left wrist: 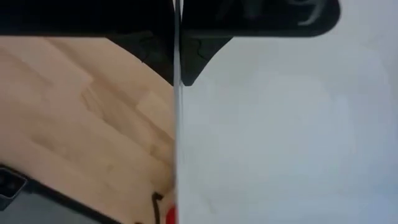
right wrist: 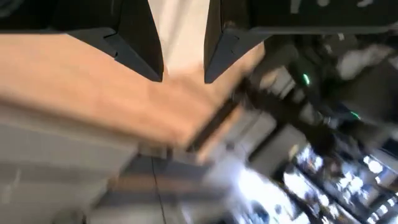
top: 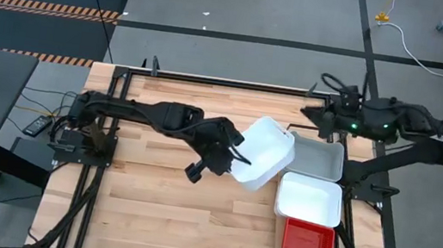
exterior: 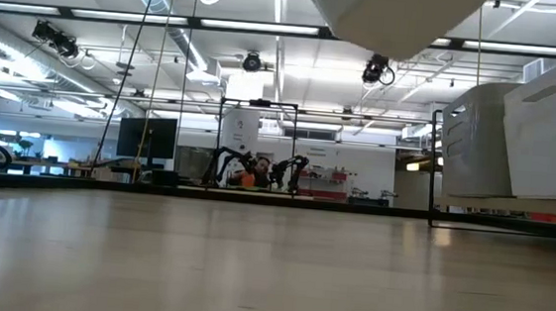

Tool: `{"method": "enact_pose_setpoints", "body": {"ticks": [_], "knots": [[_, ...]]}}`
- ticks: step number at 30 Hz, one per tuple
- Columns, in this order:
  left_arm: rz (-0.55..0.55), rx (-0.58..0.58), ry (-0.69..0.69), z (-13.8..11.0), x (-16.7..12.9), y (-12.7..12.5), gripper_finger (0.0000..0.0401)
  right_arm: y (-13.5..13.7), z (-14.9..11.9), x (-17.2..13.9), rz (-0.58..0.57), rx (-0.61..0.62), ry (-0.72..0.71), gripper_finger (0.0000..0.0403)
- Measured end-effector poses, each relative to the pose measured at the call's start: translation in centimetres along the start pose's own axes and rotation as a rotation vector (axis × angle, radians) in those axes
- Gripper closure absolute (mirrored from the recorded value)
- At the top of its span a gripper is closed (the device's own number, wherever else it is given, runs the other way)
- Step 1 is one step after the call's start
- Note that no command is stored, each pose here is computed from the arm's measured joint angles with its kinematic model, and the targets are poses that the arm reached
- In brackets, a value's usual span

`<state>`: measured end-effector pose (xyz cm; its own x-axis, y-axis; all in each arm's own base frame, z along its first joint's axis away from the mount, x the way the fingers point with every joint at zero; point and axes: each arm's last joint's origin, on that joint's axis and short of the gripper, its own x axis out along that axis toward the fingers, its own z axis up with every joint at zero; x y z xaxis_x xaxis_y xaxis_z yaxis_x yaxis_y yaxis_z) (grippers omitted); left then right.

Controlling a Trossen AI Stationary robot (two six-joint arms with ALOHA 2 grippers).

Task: Stack baskets on shelf by color
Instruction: Stack the white bin on top of the white bin on the shelf

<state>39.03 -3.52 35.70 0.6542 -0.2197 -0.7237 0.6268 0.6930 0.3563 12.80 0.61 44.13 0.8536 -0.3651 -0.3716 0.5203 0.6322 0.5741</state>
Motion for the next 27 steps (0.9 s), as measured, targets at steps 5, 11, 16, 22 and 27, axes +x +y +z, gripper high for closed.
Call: {"method": "enact_pose_setpoints", "body": {"ticks": [5,11,16,22,27], "knots": [[-0.063,0.09,0.025,0.0,0.2,-0.9,0.04,-0.6,-1.0,0.6,0.021,0.12,0.269,0.0282],[-0.152,0.131,-0.02,-0.2,0.3,-1.2,0.04,-0.7,-1.8,2.3,-0.006,0.137,0.478,0.0282],[-0.145,0.158,-0.024,-0.6,0.3,-0.7,0.04,0.0,-2.8,5.2,-0.003,0.108,0.652,0.0282],[-0.144,0.146,-0.017,-0.9,0.2,-0.4,0.04,0.3,-3.4,8.2,-0.005,0.08,0.765,0.028],[-0.145,0.146,-0.02,-0.9,0.3,-0.5,0.0398,-0.1,-3.8,9.6,0.001,0.052,0.868,0.0279]]}}
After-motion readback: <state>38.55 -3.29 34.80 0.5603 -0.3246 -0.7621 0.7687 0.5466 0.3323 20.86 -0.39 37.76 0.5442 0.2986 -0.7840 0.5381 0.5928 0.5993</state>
